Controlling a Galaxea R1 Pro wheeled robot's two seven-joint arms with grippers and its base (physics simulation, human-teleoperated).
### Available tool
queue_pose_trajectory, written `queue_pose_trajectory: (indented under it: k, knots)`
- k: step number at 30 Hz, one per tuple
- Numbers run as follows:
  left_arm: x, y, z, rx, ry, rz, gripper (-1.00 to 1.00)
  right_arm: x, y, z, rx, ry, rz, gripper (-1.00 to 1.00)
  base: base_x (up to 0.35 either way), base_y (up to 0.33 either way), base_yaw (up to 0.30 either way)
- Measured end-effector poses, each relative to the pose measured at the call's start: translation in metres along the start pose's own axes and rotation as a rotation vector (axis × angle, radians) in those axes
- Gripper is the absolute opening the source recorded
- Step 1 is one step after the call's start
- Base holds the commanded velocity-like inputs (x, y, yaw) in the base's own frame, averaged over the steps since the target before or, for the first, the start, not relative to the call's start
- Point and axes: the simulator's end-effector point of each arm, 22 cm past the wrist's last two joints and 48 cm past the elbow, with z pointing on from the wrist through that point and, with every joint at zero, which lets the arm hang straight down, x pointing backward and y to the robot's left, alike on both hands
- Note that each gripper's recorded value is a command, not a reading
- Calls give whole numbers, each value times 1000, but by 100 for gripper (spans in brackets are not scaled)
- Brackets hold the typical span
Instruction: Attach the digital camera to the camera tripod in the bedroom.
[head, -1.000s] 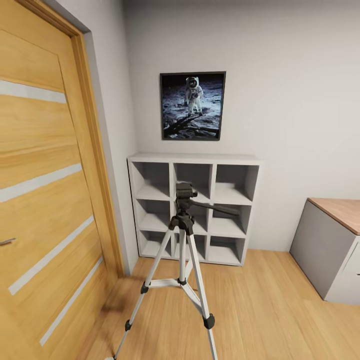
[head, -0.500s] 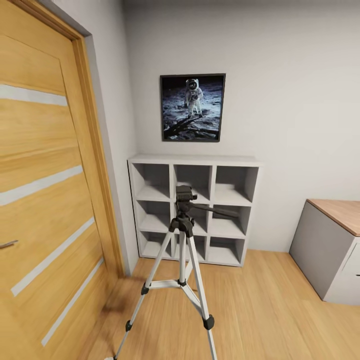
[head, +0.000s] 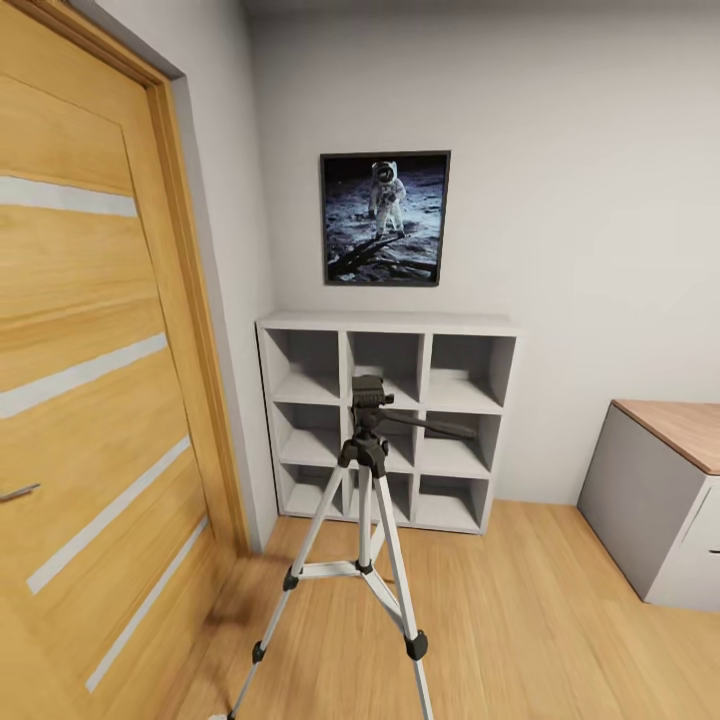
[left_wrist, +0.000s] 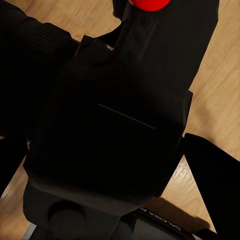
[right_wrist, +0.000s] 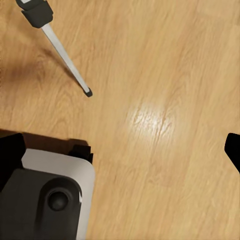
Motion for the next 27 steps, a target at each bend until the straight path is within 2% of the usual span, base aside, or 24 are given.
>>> queue_pose_trajectory:
  k: [27]
  knots:
    - [1,5,-21,-1,0,0,-100,4,3,-21,-3,3,0,100,0,0,0]
